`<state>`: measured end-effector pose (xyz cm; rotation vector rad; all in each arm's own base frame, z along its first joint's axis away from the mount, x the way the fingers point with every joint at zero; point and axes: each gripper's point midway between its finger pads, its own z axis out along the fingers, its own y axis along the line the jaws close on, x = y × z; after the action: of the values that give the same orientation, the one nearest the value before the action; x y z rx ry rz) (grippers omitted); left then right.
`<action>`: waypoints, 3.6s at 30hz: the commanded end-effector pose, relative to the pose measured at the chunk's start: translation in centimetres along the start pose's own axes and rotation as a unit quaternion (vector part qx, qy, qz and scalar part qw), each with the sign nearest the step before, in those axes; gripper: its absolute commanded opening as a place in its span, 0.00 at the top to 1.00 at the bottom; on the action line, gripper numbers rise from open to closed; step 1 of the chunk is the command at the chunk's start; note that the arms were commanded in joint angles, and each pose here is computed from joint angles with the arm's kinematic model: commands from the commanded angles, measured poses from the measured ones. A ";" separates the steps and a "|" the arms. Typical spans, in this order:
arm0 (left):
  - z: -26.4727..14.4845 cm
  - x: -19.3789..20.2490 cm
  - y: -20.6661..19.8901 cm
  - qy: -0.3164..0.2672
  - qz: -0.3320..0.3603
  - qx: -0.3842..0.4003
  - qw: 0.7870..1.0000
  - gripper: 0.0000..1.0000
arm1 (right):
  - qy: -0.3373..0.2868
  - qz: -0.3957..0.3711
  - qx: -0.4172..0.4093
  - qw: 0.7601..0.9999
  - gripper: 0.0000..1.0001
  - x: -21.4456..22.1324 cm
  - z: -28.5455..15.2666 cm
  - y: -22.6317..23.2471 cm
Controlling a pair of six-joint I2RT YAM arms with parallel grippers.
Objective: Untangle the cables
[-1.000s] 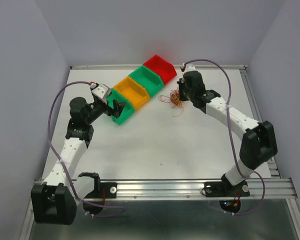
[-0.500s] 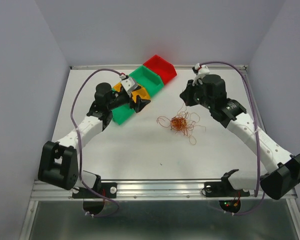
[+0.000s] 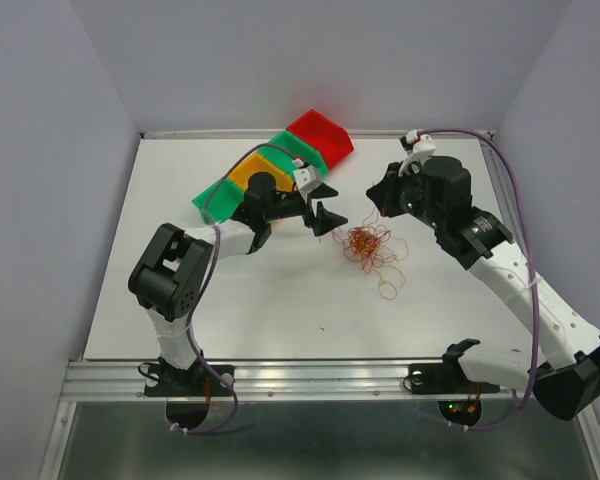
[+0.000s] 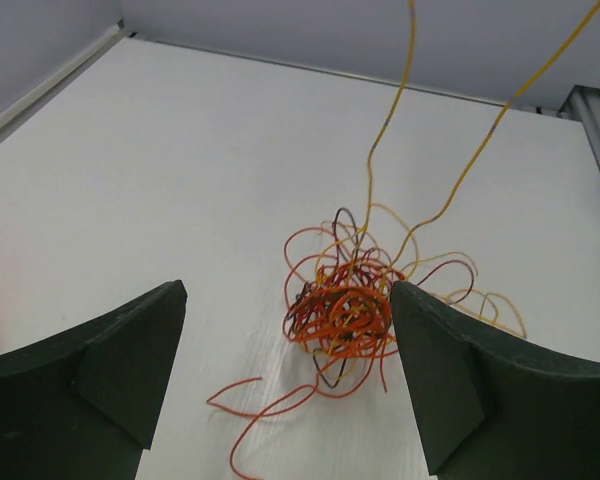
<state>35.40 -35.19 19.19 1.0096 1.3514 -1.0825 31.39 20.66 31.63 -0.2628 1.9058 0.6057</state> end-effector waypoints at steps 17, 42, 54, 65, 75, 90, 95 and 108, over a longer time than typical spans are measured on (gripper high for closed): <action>5.6 -2.0 -2.9 -0.035 0.023 0.025 0.999 0.27 | -0.020 0.009 -0.047 0.999 1.00 -0.5 -0.4 1.9; 8.2 5.0 -4.6 0.045 -0.012 0.040 0.998 0.74 | -0.314 0.054 -0.113 0.941 0.99 -23.5 -15.1 8.4; 8.0 4.9 -4.8 0.049 -0.016 0.044 0.998 0.88 | -0.385 0.061 -0.066 0.918 1.00 -29.0 -17.6 7.5; 7.9 4.6 -4.9 0.046 -0.010 0.046 0.998 0.92 | -0.481 0.061 -0.069 0.872 0.99 -35.6 -21.8 8.5; 7.9 5.0 -4.9 0.048 -0.012 0.048 0.998 0.85 | -0.640 0.067 -0.092 0.760 0.99 -41.0 -29.9 9.1; 3.2 -4.1 -2.9 0.005 0.021 0.017 1.000 0.43 | -0.563 0.126 -0.084 0.813 1.00 -32.8 -24.6 6.3; -0.3 -8.0 -2.7 -0.021 0.055 0.009 0.998 0.37 | -0.501 0.129 -0.086 0.851 0.99 -28.3 -20.1 5.7; -4.0 -14.2 -8.1 -0.068 0.123 0.060 0.988 0.24 | -0.349 0.135 -0.142 0.917 0.99 -20.4 -10.7 7.2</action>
<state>29.23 -32.79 33.16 1.0847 1.0894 -1.0074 27.96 16.77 57.09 0.1069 1.1089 0.9198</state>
